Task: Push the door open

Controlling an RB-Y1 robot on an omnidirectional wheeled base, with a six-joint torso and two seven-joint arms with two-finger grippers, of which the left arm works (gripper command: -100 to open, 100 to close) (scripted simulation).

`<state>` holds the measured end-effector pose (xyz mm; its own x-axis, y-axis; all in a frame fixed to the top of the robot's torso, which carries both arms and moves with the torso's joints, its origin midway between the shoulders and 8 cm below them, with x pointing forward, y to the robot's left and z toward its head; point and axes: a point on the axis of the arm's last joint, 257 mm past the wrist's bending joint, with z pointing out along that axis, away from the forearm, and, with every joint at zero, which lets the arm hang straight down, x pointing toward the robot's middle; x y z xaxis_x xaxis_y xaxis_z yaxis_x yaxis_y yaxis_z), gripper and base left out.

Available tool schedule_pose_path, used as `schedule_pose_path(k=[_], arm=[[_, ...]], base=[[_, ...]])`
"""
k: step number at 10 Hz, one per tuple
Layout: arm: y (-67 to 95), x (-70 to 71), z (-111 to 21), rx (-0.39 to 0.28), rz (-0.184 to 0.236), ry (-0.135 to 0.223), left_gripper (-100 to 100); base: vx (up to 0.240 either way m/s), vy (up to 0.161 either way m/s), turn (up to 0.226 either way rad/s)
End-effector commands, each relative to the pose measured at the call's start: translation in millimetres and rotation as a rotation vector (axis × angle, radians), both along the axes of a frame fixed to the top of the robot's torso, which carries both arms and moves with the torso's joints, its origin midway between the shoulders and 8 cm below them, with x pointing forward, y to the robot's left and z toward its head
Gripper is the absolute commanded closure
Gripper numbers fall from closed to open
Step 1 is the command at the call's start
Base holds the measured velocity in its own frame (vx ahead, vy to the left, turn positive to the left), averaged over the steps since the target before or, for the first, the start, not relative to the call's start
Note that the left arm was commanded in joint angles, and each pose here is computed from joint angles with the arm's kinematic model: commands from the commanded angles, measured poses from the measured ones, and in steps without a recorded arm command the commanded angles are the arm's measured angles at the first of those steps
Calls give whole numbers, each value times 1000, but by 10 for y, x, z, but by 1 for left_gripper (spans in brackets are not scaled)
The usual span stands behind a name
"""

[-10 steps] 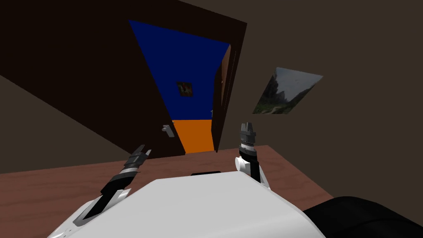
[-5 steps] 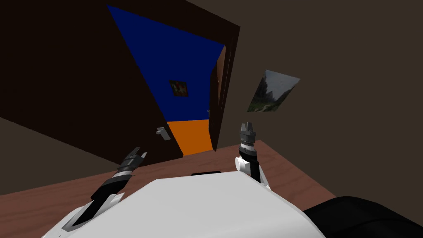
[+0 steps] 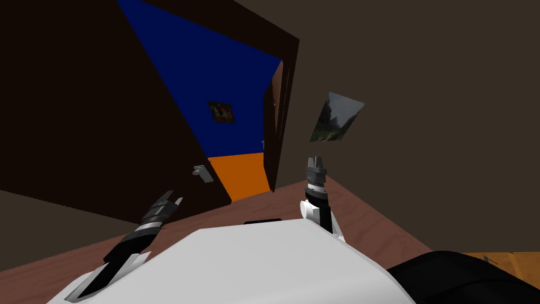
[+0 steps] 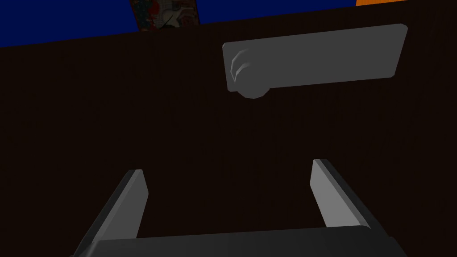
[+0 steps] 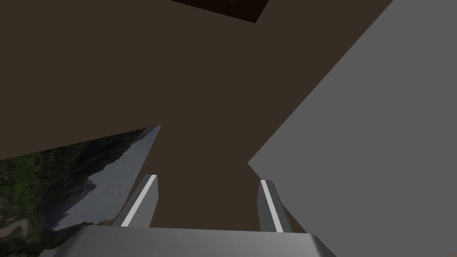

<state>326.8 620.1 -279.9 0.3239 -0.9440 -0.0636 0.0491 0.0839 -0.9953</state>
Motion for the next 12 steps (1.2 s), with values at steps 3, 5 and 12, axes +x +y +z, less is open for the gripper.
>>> schedule_pose_path(k=[3, 5, 12], arm=[[213, -117, -63, -26, 30, 17, -100], [297, -169, -85, -37, 43, 24, -100], [554, -327, -151, -74, 87, 42, -100]], base=[[-24, 63, -180], [-20, 61, -145], [-21, 55, -151]])
